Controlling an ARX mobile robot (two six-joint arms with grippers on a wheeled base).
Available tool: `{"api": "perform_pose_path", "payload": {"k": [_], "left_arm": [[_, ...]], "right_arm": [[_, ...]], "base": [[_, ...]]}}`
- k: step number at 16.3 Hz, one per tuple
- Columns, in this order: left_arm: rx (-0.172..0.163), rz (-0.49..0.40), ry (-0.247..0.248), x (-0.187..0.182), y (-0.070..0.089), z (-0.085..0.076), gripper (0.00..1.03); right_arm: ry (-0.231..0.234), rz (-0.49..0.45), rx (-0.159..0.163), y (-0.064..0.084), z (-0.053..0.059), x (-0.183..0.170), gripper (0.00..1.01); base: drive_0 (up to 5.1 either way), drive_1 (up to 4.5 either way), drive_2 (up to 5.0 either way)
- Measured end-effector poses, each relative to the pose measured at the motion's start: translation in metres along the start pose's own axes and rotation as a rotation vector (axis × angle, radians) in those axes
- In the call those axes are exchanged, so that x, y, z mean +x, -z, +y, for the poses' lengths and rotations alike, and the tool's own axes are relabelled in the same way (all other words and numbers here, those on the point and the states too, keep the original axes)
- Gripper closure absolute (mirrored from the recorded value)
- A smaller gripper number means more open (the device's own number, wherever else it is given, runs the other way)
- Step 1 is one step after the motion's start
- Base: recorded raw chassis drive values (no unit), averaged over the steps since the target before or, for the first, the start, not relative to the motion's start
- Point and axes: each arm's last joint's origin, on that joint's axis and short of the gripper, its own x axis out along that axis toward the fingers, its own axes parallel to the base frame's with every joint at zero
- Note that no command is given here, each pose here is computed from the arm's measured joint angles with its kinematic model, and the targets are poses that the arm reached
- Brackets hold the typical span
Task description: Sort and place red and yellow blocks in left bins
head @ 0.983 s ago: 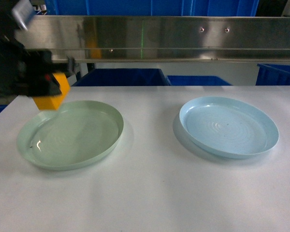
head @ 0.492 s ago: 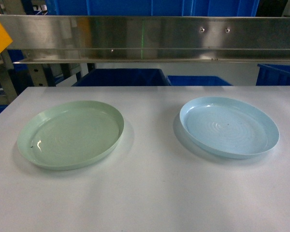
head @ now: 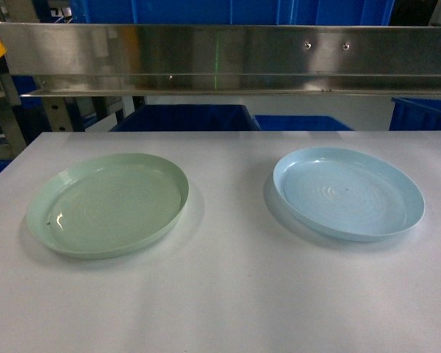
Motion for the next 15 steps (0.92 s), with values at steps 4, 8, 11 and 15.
{"api": "perform_pose_path", "payload": {"k": [4,8,11,15], "left_arm": [[0.011,0.003,0.001,0.0001,0.0003,0.0000,0.77],[0.012,0.004,0.002,0.0001,0.0004,0.0000,0.77],[0.016,0.004,0.018,0.0001,0.0004,-0.0021,0.77],[0.012,0.007,0.004,0.0008,0.0007,0.0000,0.77]], "right_arm": [[0.000,0.000,0.000,0.0000,0.0000,0.0000,0.72],[0.000,0.000,0.000,0.0000,0.0000,0.0000,0.72],[0.011,0.001,0.002,0.0002,-0.0016,-0.0001,0.72],[0.006,0.000,0.001,0.0001,-0.0010,-0.0001,0.72]], "base": [[0.0,0.00,0.0],[0.0,0.00,0.0],[-4.9,2.54,2.5],[-4.8,2.66,2.7]]}}
